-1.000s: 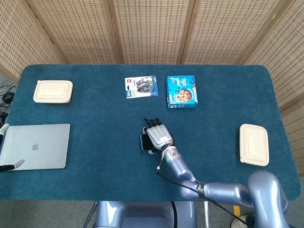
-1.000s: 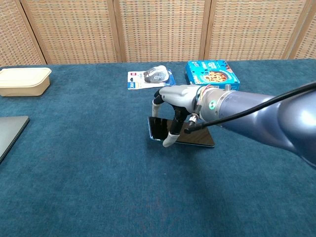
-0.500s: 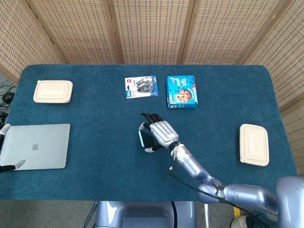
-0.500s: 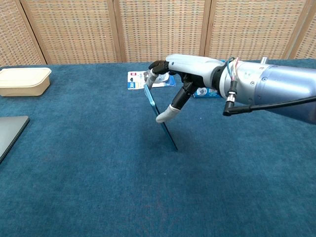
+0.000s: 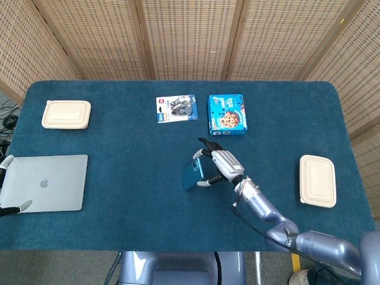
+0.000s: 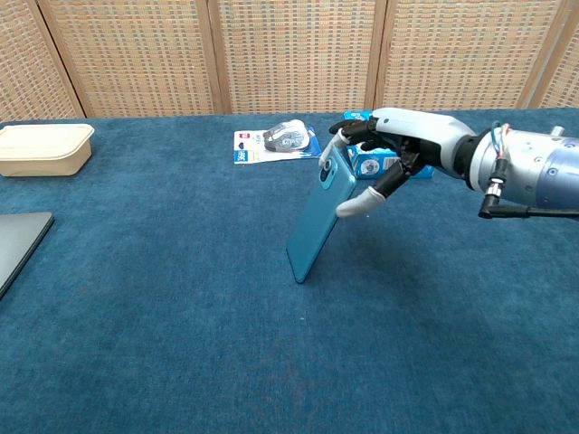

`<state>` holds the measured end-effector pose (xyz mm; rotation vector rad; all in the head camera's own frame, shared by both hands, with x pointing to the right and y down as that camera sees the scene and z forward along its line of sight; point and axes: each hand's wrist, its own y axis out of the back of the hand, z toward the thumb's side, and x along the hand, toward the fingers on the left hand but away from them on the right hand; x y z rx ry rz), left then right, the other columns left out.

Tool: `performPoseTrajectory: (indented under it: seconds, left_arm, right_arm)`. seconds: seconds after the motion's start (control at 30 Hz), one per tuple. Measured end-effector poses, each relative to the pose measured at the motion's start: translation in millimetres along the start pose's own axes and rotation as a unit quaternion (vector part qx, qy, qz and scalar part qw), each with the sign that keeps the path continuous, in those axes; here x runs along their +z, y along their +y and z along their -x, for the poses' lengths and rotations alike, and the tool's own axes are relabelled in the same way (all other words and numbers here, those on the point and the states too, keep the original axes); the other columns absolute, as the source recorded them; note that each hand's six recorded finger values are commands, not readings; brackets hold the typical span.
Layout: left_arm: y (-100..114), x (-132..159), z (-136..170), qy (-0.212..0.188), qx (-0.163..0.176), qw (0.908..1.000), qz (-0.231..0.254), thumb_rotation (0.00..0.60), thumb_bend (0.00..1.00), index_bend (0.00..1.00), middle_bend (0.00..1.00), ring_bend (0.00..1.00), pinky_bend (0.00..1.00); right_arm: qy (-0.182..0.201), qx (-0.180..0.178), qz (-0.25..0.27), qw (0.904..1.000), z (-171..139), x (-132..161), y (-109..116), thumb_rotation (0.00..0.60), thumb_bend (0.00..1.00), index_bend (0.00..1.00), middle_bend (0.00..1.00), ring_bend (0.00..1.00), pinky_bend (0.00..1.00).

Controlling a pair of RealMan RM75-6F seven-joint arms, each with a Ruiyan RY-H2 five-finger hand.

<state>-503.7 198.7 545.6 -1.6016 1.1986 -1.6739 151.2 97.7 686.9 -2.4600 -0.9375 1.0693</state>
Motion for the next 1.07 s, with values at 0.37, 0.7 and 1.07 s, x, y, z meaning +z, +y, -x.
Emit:
performPoseTrajectory:
  seconds: [0.37, 0.7, 1.07]
  left_arm:
    - [1.2, 3.4, 2.6, -0.004, 0.004, 1.0000, -0.001, 0.600, 0.00, 0.00, 0.00, 0.00, 0.00]
    - [1.1, 9.9, 8.7, -0.017, 0.007, 0.9998, -0.004, 0.600, 0.00, 0.00, 0.00, 0.00, 0.00]
    - [2.6, 15.9, 12.7, -0.044, 0.028, 0.9986, -0.011, 0.600, 0.00, 0.00, 0.00, 0.00, 0.00]
  right_arm:
    - [-0.019, 0.030, -0.151, 0.9878, -34.2, -61.1, 29.2, 0.600, 0.00, 0.00, 0.00, 0.00, 0.00]
    - [0.006, -0.025, -0.187, 0.9821, -73.0, -47.1, 78.9, 0.600, 0.00, 0.00, 0.00, 0.00, 0.00]
    - [-0.046, -0.141, -0.279, 0.9489, -183.8, -63.9, 112.7, 0.600, 0.00, 0.00, 0.00, 0.00, 0.00]
